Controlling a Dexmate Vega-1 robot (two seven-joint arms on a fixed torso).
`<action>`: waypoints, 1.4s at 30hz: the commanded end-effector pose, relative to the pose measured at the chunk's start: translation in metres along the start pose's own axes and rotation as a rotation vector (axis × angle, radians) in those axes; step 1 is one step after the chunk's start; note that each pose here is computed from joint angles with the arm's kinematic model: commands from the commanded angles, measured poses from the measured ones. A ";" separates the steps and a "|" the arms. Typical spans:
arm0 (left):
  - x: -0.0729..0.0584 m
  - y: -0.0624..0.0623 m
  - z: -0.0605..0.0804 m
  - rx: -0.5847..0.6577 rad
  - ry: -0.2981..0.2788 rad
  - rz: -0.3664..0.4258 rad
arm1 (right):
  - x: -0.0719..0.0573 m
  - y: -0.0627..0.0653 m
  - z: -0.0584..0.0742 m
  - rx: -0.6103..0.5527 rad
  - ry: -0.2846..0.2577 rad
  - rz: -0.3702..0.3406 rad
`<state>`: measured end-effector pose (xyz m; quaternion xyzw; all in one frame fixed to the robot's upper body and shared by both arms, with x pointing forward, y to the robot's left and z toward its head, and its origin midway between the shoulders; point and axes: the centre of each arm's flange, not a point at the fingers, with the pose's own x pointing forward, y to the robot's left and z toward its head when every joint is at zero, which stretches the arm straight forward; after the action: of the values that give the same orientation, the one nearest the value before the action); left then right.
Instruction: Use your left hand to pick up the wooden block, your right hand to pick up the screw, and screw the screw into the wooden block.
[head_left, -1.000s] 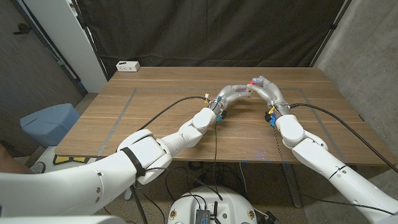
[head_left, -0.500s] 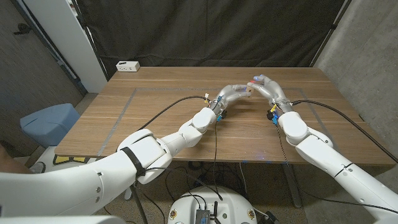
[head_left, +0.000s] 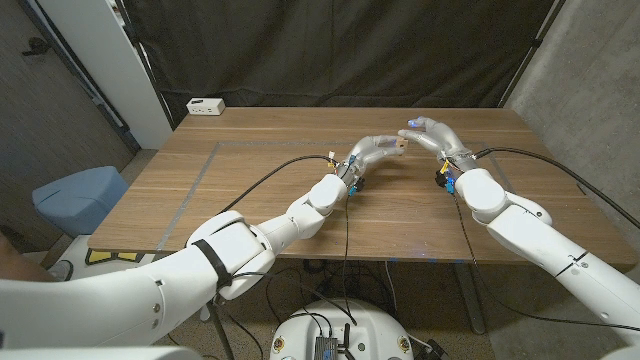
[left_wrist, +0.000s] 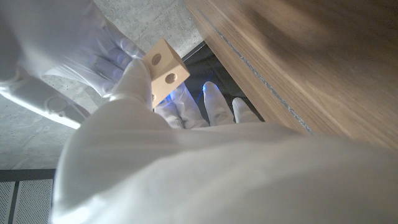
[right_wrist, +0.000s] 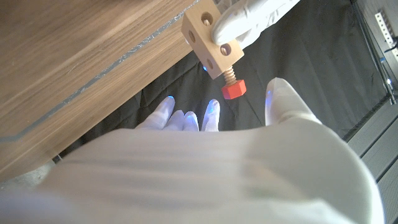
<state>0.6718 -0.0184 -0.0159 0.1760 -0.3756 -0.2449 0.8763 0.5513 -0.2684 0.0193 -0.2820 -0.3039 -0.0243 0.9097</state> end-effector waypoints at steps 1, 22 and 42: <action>-0.004 -0.001 0.000 0.002 -0.011 0.005 | -0.002 -0.015 0.016 -0.096 0.030 0.068; -0.005 -0.001 -0.001 0.006 -0.008 0.002 | 0.009 -0.042 0.043 -0.259 0.051 0.205; -0.002 0.000 -0.001 0.016 0.000 -0.009 | 0.022 -0.051 0.062 -0.389 0.073 0.344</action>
<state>0.6708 -0.0168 -0.0194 0.1814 -0.3771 -0.2452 0.8745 0.5264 -0.2771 0.0850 -0.4610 -0.2309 0.0432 0.8558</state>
